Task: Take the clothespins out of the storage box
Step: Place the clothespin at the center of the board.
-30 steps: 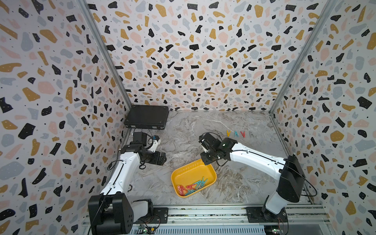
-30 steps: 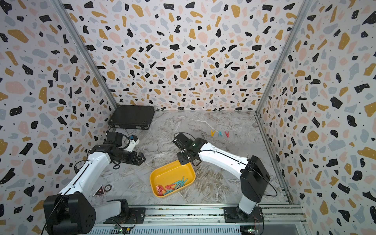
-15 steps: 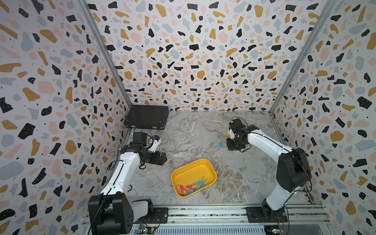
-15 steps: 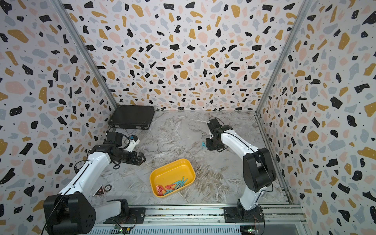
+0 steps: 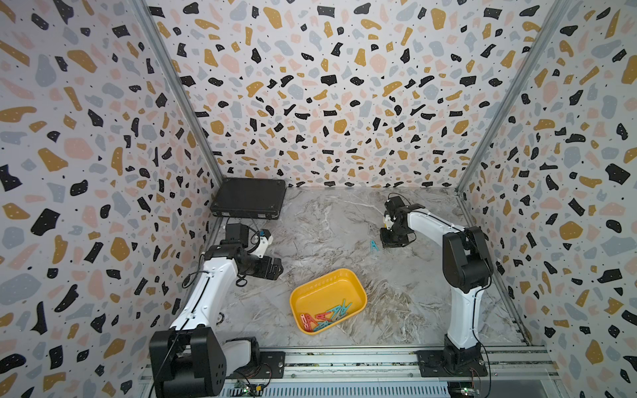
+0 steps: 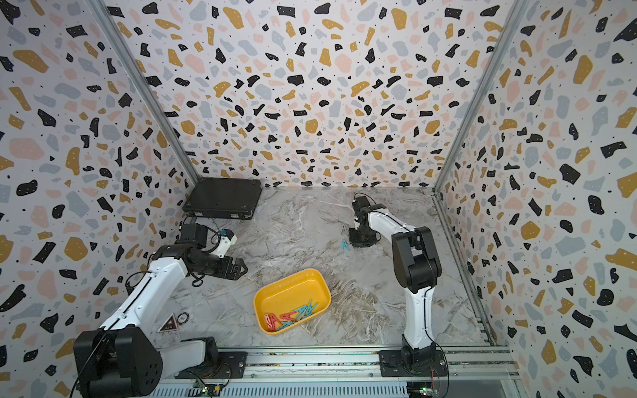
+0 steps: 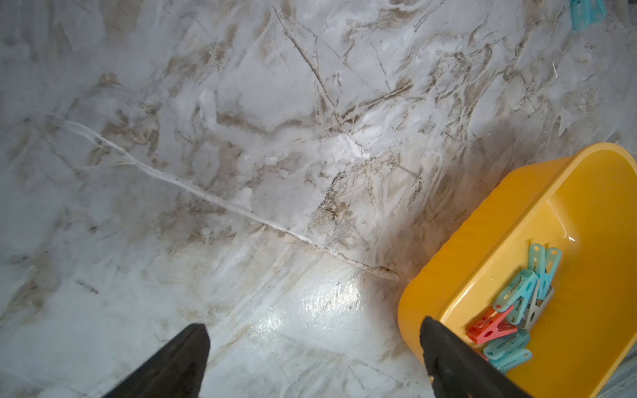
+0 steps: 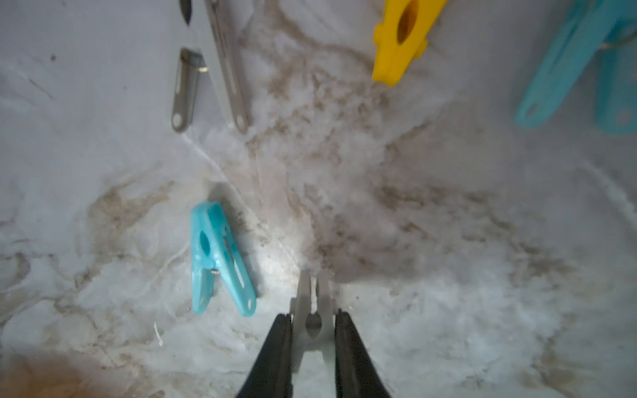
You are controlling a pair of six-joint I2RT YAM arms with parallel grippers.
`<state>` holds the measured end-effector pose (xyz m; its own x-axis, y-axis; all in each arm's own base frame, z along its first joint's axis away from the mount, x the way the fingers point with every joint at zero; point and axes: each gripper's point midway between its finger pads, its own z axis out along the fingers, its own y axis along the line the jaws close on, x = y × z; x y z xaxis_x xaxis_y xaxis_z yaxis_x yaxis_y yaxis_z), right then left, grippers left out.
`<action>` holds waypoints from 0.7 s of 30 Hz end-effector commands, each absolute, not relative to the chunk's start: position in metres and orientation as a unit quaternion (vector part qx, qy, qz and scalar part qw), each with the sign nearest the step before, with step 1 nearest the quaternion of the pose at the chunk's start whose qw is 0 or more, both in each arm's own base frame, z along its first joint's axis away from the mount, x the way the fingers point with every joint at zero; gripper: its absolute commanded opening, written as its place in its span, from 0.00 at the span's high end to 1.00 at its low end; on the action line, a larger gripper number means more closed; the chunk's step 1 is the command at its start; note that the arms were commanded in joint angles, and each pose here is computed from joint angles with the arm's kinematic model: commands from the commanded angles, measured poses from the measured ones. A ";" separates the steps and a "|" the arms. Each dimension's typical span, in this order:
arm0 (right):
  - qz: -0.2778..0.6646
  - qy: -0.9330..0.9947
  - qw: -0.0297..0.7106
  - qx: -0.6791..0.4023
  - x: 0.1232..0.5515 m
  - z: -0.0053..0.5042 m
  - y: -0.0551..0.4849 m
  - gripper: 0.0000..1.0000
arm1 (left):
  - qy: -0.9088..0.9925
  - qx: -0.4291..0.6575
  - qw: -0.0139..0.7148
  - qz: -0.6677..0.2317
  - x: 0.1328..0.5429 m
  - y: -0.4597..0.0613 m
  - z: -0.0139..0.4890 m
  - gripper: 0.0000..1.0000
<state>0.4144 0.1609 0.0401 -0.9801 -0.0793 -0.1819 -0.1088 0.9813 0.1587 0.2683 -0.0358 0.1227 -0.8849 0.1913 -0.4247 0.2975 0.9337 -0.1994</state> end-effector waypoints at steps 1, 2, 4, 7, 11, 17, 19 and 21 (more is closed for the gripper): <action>0.079 0.991 0.099 -0.035 0.428 0.047 0.156 0.94 | 0.958 0.131 0.216 -0.136 0.270 -0.037 0.131 0.00; 0.080 0.991 0.099 -0.035 0.430 0.046 0.156 0.94 | 0.958 0.131 0.216 -0.136 0.270 -0.037 0.131 0.00; 0.076 0.992 0.096 -0.034 0.431 0.042 0.155 0.94 | 0.958 0.131 0.216 -0.135 0.269 -0.037 0.131 0.00; 0.063 0.993 0.093 -0.030 0.433 0.035 0.151 0.92 | 0.958 0.131 0.217 -0.136 0.270 -0.037 0.132 0.00; 0.063 0.994 0.086 -0.028 0.433 0.029 0.151 0.91 | 0.958 0.130 0.216 -0.136 0.270 -0.037 0.131 0.00; 0.069 0.993 0.091 -0.027 0.433 0.031 0.153 0.82 | 0.958 0.132 0.216 -0.138 0.270 -0.038 0.131 0.00; 0.068 0.993 0.093 -0.028 0.434 0.034 0.153 0.81 | 0.958 0.132 0.216 -0.138 0.269 -0.038 0.131 0.00; 0.069 0.993 0.095 -0.027 0.436 0.037 0.153 0.78 | 0.957 0.132 0.217 -0.138 0.270 -0.038 0.131 0.00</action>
<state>0.4299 0.1538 0.0277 -0.9827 -0.0515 -0.1781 -0.0766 0.9876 0.1373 0.2684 -0.0364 0.1229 -0.8843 0.1913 -0.4259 0.2991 0.9326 -0.2021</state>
